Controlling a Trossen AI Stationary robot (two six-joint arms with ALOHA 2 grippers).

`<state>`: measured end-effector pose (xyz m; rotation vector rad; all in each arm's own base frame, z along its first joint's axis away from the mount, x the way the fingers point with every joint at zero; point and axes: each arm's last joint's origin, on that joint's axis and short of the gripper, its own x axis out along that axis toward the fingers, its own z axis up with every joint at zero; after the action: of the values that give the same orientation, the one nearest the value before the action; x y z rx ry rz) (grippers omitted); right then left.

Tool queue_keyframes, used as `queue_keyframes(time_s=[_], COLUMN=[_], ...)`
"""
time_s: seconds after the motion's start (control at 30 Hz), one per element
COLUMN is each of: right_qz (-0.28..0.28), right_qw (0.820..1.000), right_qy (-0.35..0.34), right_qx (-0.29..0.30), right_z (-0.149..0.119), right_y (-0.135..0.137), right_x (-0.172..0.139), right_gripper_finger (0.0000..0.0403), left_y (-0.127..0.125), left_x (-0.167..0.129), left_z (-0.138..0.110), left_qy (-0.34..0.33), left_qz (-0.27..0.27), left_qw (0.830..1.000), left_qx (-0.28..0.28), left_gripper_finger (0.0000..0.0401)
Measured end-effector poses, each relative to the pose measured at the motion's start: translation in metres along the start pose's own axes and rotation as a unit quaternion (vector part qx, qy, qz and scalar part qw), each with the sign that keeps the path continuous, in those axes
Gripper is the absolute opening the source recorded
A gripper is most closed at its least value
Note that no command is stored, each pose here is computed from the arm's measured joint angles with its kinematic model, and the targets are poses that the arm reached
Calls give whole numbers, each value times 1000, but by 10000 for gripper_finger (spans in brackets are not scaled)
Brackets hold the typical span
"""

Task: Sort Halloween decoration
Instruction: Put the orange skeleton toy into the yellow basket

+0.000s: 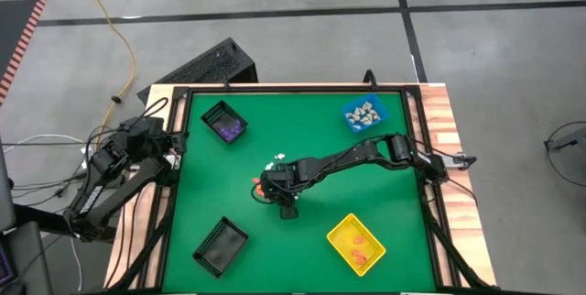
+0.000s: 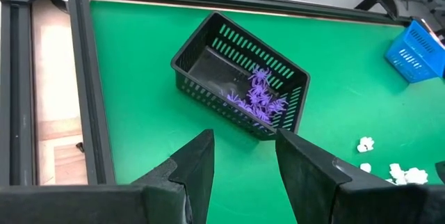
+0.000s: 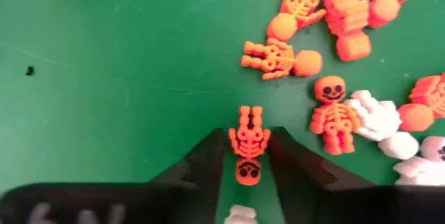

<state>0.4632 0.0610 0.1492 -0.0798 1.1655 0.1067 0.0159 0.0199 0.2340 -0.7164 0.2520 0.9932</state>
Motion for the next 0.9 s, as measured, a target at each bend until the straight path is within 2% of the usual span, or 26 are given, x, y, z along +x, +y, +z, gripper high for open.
queue_keyframes(time_s=[0.17, 0.2, 0.4, 0.53, 0.8, 0.9], right_qz=[-10, -8, 2, 6, 33, 32], right_qw=[1000, 1000, 1000, 1000, 997, 992], right_qy=[-2, -2, -6, -25, 16, 60], right_qx=[17, 19, 15, 17, 75, 108], right_z=[1, 2, 11, 18, -10, -29], right_y=[0, -1, 2, 3, 36, 54], right_x=[-4, -6, -32, -80, -176, -201], right_gripper_finger=[46, 38, 38, 38, 38, 38], left_y=[0, 0, 0, 0, 0, 0], left_x=[0, 0, 0, 0, 0, 0], left_z=[0, 0, 0, 0, 0, 0], left_qy=[0, 0, 0, 0, 0, 0], left_qz=[0, 0, 0, 0, 0, 0], left_qw=[1000, 1000, 1000, 1000, 1000, 1000], left_qx=[0, 0, 0, 0, 0, 0], left_gripper_finger=[143, 143, 143, 143, 143, 143])
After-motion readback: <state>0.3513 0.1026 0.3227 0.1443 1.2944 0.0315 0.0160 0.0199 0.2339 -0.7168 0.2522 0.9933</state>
